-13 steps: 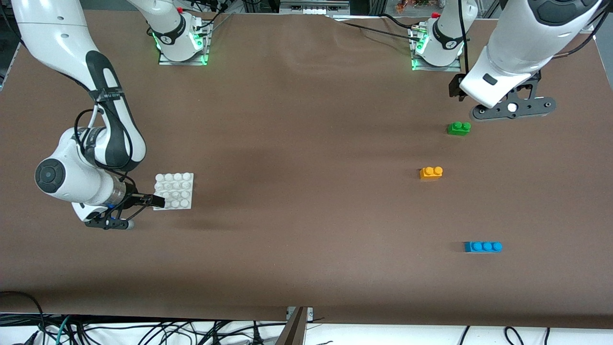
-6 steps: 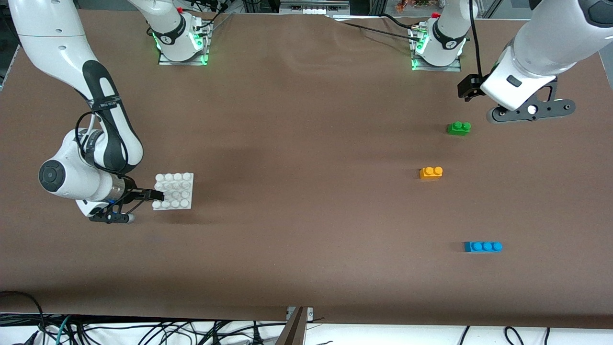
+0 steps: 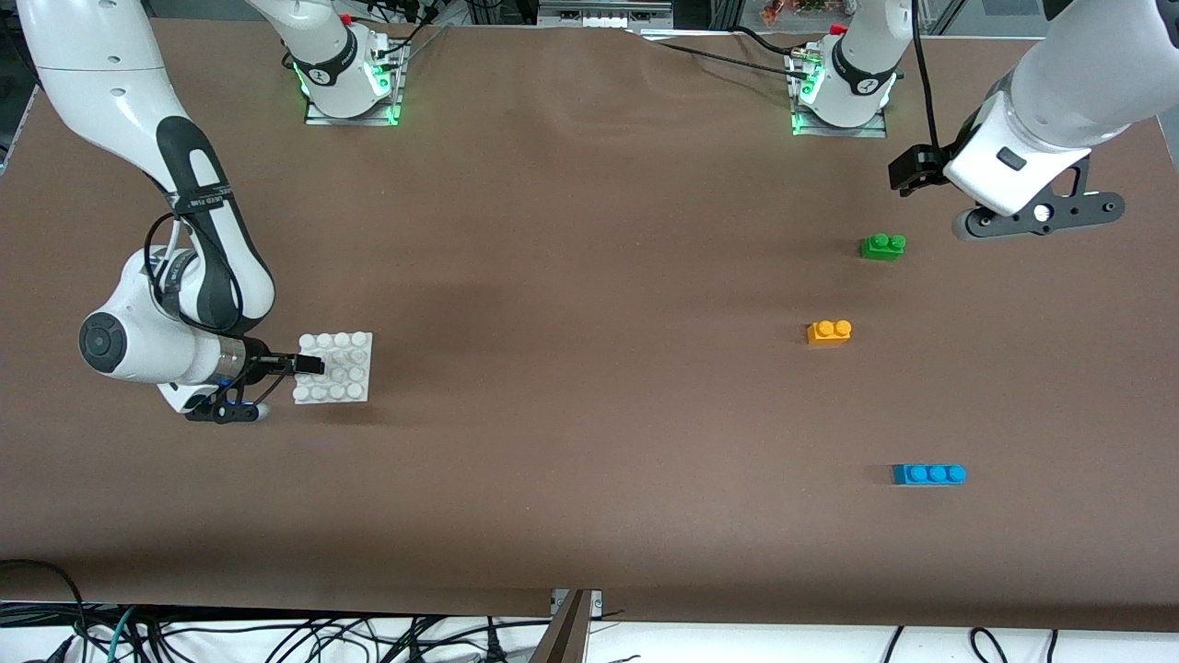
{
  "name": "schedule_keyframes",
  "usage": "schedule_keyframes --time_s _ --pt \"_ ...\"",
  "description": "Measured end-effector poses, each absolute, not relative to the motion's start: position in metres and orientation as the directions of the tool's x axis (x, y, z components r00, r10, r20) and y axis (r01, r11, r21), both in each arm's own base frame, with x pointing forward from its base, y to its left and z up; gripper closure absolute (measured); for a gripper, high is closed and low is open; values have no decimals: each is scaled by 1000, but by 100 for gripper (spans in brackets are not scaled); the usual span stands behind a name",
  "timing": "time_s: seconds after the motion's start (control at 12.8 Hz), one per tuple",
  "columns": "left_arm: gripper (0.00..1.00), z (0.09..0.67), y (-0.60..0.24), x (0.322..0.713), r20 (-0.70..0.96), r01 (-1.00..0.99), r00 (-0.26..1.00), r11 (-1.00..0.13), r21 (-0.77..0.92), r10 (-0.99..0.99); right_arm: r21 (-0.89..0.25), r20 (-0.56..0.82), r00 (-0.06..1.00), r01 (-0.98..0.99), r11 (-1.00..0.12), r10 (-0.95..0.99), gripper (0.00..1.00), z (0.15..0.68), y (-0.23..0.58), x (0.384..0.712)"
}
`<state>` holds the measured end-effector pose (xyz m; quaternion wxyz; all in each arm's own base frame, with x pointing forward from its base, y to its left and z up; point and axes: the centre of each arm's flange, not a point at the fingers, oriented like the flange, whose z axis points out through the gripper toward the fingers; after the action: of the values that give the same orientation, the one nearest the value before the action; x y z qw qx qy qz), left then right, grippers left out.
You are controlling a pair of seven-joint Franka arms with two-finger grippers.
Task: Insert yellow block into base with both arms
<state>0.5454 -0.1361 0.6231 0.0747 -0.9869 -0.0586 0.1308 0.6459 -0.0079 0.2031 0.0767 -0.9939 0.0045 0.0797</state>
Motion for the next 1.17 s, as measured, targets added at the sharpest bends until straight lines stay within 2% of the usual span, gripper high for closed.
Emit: schedule_keyframes --time_s 0.94,1.17 --pt "0 623 -120 551 -238 152 953 -974 -167 189 -162 -191 980 22 -987 53 0 183 -9 637" --pt "0 607 -107 562 -172 116 975 -984 -136 139 -161 -198 979 21 -987 53 0 177 -10 635"
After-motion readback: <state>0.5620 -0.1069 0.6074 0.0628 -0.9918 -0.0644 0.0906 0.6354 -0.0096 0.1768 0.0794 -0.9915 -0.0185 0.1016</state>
